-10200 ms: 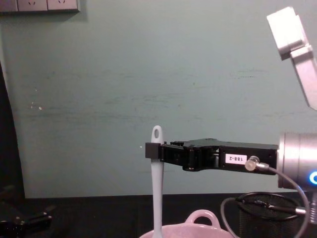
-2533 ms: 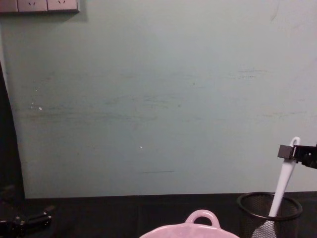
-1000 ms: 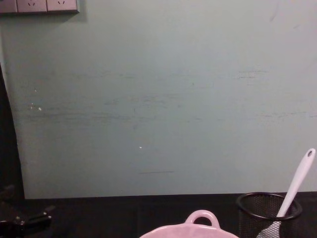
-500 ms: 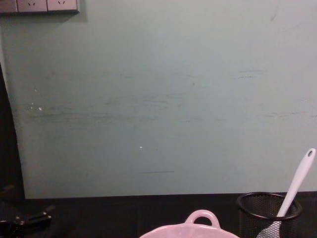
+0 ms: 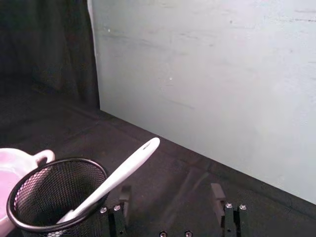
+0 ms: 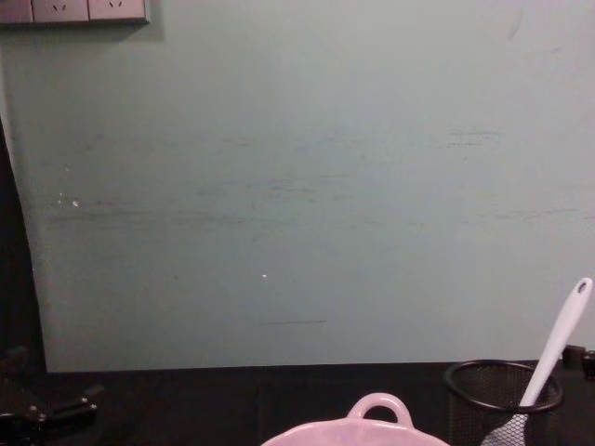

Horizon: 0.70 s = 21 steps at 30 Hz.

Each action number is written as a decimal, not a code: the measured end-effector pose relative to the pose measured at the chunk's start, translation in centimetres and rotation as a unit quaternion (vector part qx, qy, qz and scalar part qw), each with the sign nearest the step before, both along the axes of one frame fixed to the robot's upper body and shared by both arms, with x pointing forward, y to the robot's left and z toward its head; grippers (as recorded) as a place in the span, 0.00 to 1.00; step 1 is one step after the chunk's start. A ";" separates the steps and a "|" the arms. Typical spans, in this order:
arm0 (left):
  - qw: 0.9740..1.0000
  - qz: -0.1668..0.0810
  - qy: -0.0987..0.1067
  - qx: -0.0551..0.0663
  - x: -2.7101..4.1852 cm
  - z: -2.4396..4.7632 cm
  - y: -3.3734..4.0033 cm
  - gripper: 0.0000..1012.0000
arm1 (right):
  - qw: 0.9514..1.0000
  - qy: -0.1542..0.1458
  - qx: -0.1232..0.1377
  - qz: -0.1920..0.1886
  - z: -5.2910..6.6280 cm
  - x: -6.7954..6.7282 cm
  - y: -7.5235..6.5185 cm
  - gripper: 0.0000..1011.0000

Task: Use the one hand to pick up the spoon and stir the clear water in the bowl.

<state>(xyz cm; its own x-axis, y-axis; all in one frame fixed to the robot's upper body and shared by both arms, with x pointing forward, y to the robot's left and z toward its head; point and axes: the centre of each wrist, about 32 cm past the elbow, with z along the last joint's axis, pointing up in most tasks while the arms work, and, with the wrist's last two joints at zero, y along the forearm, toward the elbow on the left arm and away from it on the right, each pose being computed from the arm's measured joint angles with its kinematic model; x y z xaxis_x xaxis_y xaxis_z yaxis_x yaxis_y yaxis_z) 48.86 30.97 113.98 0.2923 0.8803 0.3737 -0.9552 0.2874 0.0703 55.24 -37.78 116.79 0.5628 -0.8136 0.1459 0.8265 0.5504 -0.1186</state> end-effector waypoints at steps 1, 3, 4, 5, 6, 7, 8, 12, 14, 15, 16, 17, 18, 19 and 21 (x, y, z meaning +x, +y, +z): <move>1.000 0.000 0.000 0.000 0.00 0.00 0.00 0.99 | 1.000 -0.001 0.002 0.000 -0.1 0.0 0.1 0.99; 1.000 0.000 0.000 0.000 0.00 0.00 0.00 0.99 | 1.000 -0.005 0.005 0.000 -0.6 -0.1 0.3 0.99; 1.000 0.000 0.000 0.000 0.00 0.00 0.00 0.99 | 1.000 -0.005 0.005 0.000 -0.8 -0.1 0.4 0.99; 1.000 0.000 0.000 0.000 0.00 0.00 0.00 0.99 | 1.000 -0.004 0.004 -0.001 -1.0 -0.1 0.5 0.99; 1.000 0.000 0.000 0.000 0.00 0.00 0.00 0.99 | 1.000 -0.003 0.002 -0.002 -1.2 -0.1 0.6 0.99; 1.000 0.000 0.000 0.000 0.00 0.00 0.00 0.99 | 1.000 -0.003 0.002 -0.002 -1.2 -0.1 0.6 0.99; 1.000 0.000 0.000 0.000 0.00 0.00 0.00 0.99 | 1.000 -0.002 0.000 -0.002 -1.4 -0.1 0.8 0.99; 1.000 0.000 0.000 0.000 0.00 0.00 0.00 0.99 | 1.000 0.007 -0.007 -0.014 -1.7 -0.3 1.1 0.99; 1.000 0.000 0.000 0.000 0.00 0.00 0.00 0.99 | 0.999 0.012 -0.017 -0.024 -1.6 -0.5 1.4 0.99; 1.000 0.000 0.000 0.000 0.00 0.00 0.00 0.99 | 0.999 0.008 -0.022 -0.033 -1.6 -0.7 1.5 0.99; 1.000 0.000 0.000 0.000 0.00 0.00 0.00 0.99 | 0.999 0.005 -0.024 -0.038 -1.6 -0.8 1.6 0.99; 1.000 0.000 0.000 0.000 0.00 0.00 0.00 0.99 | 0.999 0.000 -0.024 -0.042 -1.7 -0.9 1.7 0.99; 1.000 0.000 0.000 0.000 0.00 0.00 0.00 0.99 | 0.999 -0.004 -0.023 -0.046 -1.7 -1.0 1.7 0.99; 1.000 0.000 0.000 0.000 0.00 0.00 0.00 0.99 | 0.998 -0.012 -0.021 -0.052 -1.8 -1.1 1.8 0.99; 1.000 0.000 0.000 0.000 0.00 0.00 0.00 0.99 | 0.997 -0.024 -0.015 -0.067 -2.1 -1.4 2.1 0.99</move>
<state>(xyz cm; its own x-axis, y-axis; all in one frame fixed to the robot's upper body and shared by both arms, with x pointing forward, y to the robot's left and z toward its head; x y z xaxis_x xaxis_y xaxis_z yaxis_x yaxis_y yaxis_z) 48.86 30.97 113.98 0.2923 0.8803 0.3738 -0.9552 0.2873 0.0703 53.80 -35.69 114.74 0.4407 -0.8759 0.1965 0.8977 0.4311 -0.0914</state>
